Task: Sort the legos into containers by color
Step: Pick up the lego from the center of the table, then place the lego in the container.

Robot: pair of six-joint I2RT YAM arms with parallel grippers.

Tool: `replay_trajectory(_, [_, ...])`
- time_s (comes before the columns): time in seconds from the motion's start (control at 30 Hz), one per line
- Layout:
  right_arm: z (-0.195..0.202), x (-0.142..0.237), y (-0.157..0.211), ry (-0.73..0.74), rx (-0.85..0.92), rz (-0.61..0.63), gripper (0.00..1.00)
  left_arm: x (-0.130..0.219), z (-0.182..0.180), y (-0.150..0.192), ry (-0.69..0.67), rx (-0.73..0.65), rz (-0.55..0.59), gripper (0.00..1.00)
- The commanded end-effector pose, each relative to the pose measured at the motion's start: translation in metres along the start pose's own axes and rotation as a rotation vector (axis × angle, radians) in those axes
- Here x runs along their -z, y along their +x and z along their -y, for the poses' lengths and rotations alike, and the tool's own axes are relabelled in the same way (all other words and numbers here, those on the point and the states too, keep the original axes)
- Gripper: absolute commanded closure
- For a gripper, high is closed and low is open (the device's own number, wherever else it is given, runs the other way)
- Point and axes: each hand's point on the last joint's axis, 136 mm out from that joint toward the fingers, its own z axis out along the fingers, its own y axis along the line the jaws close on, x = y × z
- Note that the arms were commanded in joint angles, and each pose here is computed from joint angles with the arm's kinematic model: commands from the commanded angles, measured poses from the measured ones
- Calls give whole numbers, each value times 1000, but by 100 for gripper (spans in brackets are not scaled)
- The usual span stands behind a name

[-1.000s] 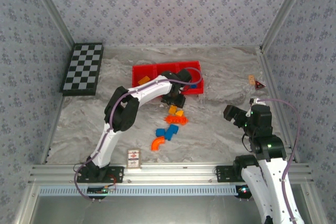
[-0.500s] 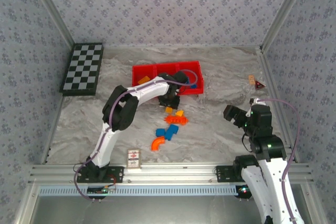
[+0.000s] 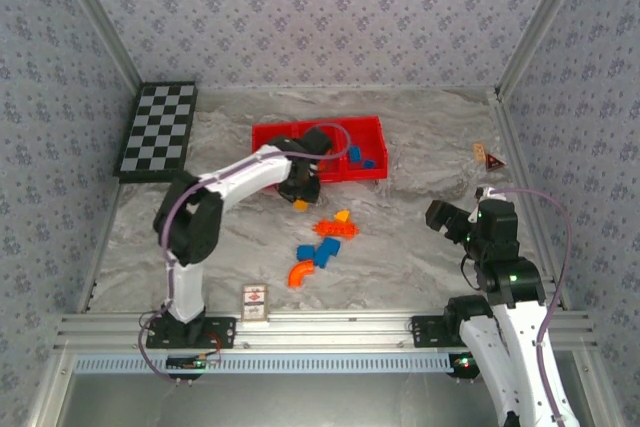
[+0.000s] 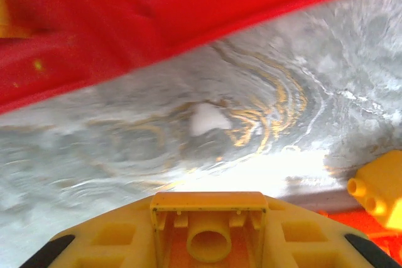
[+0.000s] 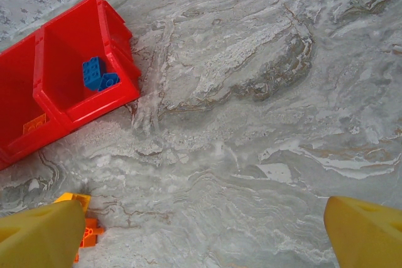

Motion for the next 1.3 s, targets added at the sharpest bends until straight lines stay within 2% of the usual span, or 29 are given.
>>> replay_trajectory(0.0, [-2, -1, 0, -10, -6, 2, 0, 43, -27, -21, -3, 73, 120, 72])
replay_trajectory(0.17, [-2, -1, 0, -9, -7, 3, 0, 73, -68, -50, -39, 154, 212, 71])
replay_trajectory(0.3, [-2, -1, 0, -10, -7, 2, 0, 75, -92, -75, -33, 213, 253, 72])
replay_trajectory(0.43, [-3, 0, 0, -10, -4, 4, 0, 65, -103, -97, -20, 243, 257, 72])
replay_trajectory(0.67, [-1, -1, 0, -5, -4, 7, 0, 32, -98, -126, 10, 233, 205, 71])
replay_trajectory(0.93, [0, -2, -1, -1, -6, 10, 0, 4, -99, -143, -21, 217, 162, 67])
replay_trajectory(1.07, [-1, -2, 0, -2, -6, 9, 0, -2, -100, -144, -25, 217, 155, 58])
replay_trajectory(1.2, [0, -2, 0, 0, -7, 10, 0, 3, -98, -144, -6, 217, 169, 40])
replay_trajectory(1.27, [0, -2, 0, 0, -6, 10, 0, 9, -97, -143, 3, 217, 185, 36])
